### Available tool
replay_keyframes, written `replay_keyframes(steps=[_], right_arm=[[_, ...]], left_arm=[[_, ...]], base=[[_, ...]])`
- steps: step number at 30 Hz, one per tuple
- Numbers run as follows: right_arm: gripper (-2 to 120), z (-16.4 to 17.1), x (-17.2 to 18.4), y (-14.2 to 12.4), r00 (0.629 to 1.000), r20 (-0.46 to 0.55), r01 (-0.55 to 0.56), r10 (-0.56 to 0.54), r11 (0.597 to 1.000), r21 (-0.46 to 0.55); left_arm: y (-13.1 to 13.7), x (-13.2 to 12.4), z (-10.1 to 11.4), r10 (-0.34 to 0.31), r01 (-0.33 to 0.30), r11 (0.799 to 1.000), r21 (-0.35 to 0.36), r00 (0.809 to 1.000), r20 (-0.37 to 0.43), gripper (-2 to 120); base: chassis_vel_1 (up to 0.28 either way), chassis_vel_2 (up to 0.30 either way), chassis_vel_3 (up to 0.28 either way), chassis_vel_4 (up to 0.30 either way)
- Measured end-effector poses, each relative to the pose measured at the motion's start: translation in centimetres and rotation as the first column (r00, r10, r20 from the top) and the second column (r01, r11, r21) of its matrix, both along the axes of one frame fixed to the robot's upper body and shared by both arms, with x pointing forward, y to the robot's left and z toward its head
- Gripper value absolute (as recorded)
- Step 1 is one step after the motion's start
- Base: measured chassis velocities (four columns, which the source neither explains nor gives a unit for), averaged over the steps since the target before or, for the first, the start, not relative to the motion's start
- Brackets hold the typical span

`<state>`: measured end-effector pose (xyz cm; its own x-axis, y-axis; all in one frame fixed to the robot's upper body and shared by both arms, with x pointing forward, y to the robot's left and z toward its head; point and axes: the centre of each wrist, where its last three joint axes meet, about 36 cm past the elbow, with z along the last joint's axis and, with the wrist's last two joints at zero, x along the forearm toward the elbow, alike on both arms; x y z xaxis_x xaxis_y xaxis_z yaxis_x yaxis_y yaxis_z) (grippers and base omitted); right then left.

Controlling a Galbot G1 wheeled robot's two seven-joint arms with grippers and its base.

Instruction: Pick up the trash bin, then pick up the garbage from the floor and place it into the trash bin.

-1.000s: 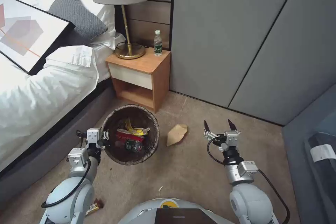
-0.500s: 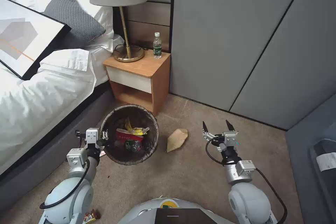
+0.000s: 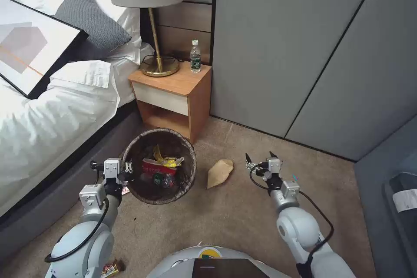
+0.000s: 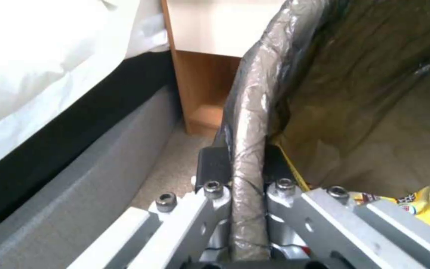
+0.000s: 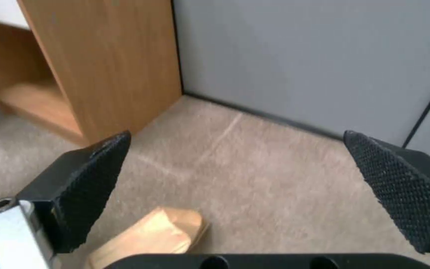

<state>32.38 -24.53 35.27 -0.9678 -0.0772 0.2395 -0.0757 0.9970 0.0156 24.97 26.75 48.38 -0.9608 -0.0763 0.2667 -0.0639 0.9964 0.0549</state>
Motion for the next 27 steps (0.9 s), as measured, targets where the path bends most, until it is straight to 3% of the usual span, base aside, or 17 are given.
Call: replay_keyframes(steps=[14, 27], right_arm=[[100, -7.1, 4.5, 1.3, 0.99, -0.143, 0.007, -0.006, 1.0, 0.008], [100, -10.9, 6.6, 1.4, 0.977, -0.215, 0.02, -0.013, 0.999, 0.027]], left_arm=[[0.1, -0.2, 0.1, 0.005, -0.005, 1.0, 0.004, 1.0, -0.002, 0], [0.1, -0.1, -0.1, 0.004, -0.004, 1.0, 0.001, 1.0, -0.007, 0]], base=[[0.0, 0.0, 0.0, 0.0], [0.0, 0.0, 0.0, 0.0]])
